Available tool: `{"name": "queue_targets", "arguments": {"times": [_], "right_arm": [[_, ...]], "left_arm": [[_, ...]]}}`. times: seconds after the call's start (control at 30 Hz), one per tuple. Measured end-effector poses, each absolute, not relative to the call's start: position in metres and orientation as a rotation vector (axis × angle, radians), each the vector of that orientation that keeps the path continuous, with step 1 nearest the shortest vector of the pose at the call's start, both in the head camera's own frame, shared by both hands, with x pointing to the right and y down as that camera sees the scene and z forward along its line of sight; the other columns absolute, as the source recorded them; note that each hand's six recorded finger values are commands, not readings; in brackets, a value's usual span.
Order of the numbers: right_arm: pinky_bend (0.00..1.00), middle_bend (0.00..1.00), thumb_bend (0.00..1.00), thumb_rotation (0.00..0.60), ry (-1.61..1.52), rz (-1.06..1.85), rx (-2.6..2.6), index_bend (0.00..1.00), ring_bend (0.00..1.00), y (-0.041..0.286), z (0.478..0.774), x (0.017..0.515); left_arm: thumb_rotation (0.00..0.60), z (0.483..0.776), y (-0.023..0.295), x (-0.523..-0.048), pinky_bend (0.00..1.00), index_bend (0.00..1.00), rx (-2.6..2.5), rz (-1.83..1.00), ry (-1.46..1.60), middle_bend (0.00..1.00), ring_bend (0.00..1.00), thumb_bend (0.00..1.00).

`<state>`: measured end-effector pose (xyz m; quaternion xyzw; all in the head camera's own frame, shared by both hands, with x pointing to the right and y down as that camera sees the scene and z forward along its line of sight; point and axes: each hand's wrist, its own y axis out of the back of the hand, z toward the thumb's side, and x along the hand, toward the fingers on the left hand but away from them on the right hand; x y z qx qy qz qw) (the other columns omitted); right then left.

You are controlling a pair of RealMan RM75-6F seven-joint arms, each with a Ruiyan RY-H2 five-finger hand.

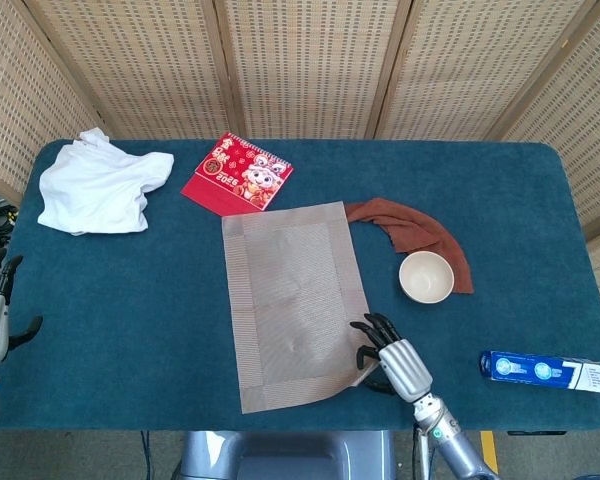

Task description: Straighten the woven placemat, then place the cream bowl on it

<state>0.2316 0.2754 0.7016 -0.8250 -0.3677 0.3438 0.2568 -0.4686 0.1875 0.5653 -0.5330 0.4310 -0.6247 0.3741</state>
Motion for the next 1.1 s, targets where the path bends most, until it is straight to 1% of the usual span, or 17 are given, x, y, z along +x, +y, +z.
{"name": "queue_targets", "arguments": {"times": [0.47, 0.7, 1.1], "right_arm": [[0.00, 0.24, 0.50, 0.600, -1.043, 0.963, -2.192, 0.65, 0.00, 0.264, 0.695, 0.252], [0.00, 0.25, 0.48, 0.600, -1.089, 0.968, -2.110, 0.65, 0.00, 0.235, 0.682, 0.267], [0.00, 0.25, 0.48, 0.600, -1.073, 1.035, -2.004, 0.66, 0.00, 0.195, 0.674, 0.289]], "left_arm": [[0.600, 0.567, 0.188, -0.467, 0.00, 0.10, -1.365, -1.601, 1.094, 0.00, 0.00, 0.23], [0.600, 0.567, 0.188, -0.467, 0.00, 0.10, -1.361, -1.602, 1.095, 0.00, 0.00, 0.23], [0.600, 0.569, 0.188, -0.467, 0.00, 0.10, -1.359, -1.608, 1.092, 0.00, 0.00, 0.23]]}}
